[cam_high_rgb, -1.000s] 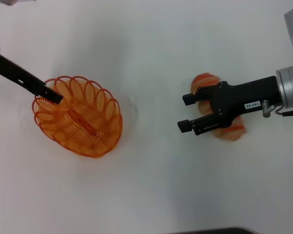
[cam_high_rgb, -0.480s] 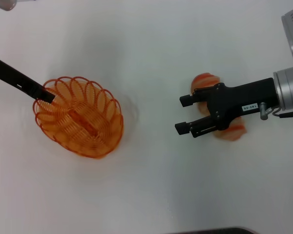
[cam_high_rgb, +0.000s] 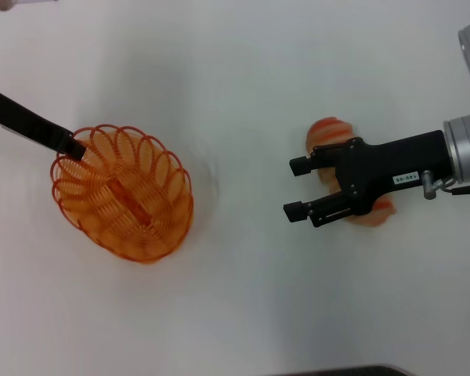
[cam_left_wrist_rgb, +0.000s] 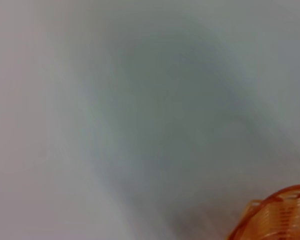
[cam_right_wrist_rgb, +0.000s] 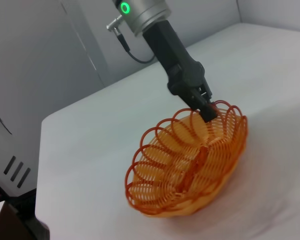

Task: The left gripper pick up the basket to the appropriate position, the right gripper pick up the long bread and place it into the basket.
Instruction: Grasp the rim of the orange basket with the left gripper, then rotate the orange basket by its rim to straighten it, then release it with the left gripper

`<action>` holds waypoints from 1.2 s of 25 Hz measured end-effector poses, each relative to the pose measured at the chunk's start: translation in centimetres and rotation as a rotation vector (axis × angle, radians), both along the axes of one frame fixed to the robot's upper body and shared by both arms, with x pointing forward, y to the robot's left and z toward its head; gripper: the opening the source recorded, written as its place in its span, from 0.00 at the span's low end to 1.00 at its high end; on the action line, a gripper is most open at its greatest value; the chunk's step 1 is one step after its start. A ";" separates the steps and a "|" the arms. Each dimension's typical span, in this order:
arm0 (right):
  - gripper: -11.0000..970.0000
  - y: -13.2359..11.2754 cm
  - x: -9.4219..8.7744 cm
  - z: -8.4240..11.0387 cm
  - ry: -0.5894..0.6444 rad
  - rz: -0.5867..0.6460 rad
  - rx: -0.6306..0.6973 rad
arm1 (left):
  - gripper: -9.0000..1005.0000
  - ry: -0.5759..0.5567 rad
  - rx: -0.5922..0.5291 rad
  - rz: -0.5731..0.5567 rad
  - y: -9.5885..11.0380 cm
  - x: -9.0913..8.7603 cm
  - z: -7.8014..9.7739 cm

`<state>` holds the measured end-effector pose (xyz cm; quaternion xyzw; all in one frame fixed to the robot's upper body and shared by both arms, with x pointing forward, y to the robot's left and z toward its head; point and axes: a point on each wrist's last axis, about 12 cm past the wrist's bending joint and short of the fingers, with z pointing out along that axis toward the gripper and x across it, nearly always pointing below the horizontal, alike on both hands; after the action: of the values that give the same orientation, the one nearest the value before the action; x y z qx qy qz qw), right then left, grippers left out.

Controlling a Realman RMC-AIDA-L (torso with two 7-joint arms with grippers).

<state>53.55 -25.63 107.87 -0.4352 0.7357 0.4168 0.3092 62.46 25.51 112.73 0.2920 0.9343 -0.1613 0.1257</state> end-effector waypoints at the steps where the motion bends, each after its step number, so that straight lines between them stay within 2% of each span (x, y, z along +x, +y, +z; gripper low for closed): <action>1: 0.96 -0.1 0.0 0.0 -0.005 0.002 0.003 | 0.13 0.005 -0.012 0.027 0.2 0.0 0.1; 7: 0.96 -0.4 0.0 0.2 -0.026 -0.008 0.018 | 0.11 0.045 -0.130 0.207 1.3 0.0 0.6; 15: 0.96 -0.6 -0.1 0.9 -0.038 0.010 0.054 | 0.10 0.125 -0.189 0.424 2.5 -0.2 0.4; 24: 0.96 -1.0 -0.5 1.5 -0.081 0.080 0.069 | 0.10 0.219 -0.281 0.596 1.5 -1.4 -1.6; 30: 0.96 -1.5 -0.8 1.8 -0.114 0.123 0.075 | 0.10 0.199 -0.373 0.689 1.3 -2.4 -2.2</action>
<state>52.72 -27.13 109.68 -0.4907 0.6728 0.4368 0.3403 60.02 26.77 110.50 -0.0832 0.9398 -0.3040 0.1323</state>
